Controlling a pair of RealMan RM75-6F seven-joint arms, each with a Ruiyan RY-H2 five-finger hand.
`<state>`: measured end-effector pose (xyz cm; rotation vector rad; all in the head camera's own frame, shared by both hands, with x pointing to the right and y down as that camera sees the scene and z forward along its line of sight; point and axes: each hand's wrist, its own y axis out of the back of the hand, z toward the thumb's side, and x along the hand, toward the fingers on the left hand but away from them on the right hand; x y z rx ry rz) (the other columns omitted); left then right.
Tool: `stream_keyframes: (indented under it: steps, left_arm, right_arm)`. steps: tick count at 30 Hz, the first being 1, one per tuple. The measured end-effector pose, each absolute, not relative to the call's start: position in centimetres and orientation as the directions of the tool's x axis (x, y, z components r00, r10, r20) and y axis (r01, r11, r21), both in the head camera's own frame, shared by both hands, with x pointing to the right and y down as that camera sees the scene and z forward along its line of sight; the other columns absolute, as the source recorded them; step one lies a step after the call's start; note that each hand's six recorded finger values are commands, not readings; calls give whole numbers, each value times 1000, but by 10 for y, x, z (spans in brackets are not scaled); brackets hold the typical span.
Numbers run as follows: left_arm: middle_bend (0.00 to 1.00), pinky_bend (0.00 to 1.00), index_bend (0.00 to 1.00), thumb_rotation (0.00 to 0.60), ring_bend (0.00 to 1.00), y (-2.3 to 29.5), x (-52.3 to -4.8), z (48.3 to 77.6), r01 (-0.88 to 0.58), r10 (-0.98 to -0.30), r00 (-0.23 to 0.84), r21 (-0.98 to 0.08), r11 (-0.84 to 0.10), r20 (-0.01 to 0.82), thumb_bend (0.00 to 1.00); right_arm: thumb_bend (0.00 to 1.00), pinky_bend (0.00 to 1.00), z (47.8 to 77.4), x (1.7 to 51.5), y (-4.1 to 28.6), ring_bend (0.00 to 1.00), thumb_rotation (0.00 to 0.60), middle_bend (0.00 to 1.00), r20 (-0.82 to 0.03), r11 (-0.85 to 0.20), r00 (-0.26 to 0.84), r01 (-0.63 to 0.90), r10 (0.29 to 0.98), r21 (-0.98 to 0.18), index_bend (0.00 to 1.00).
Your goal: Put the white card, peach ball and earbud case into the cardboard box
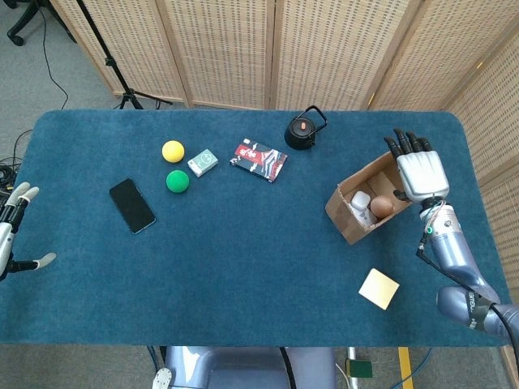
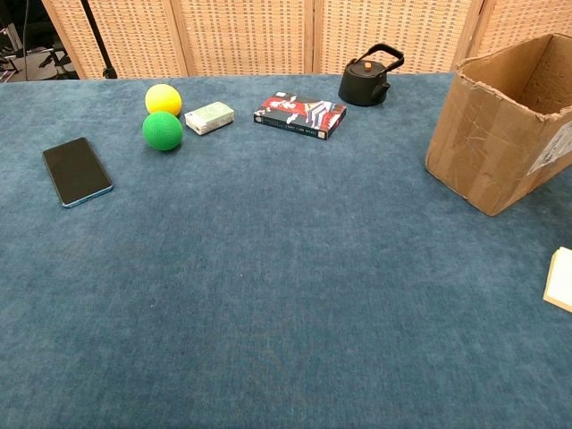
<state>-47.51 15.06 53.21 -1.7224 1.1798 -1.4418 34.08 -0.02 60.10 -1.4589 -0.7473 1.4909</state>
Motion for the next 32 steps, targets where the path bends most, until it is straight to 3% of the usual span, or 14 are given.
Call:
stream_keyframes:
  steps: [9, 17, 20, 25, 32]
  left_arm:
    - [0, 0, 0, 600, 0, 160, -484, 532, -215, -913, -4, -892, -399, 409, 0]
    - [0, 0, 0, 600, 0, 183, -499, 541, -174, -933, -27, -921, -348, 358, 0]
    - [0, 0, 0, 600, 0, 191, -500, 545, -160, -937, -21, -926, -341, 348, 0]
    - [0, 0, 0, 600, 0, 203, -499, 549, -130, -933, -14, -926, -356, 360, 0]
    - [0, 0, 0, 600, 0, 206, -499, 543, -127, -935, -17, -928, -350, 355, 0]
  right_arm:
    - [196, 116, 552, 354, 31, 0, 600, 7, -267, -252, 146, -116, 953, -961, 51]
    - [61, 65, 522, 400, 127, 0, 600, 2, -128, -128, 120, -5, 985, -992, 53]
    - [0, 4, 523, 408, 164, 0, 600, 0, -141, -144, 116, 15, 983, -989, 18]
    - [0, 0, 536, 415, 205, 0, 600, 0, -229, -228, 109, -21, 967, -973, 0]
    - [0, 0, 540, 418, 227, 0, 600, 0, -262, -261, 79, -24, 962, -965, 0]
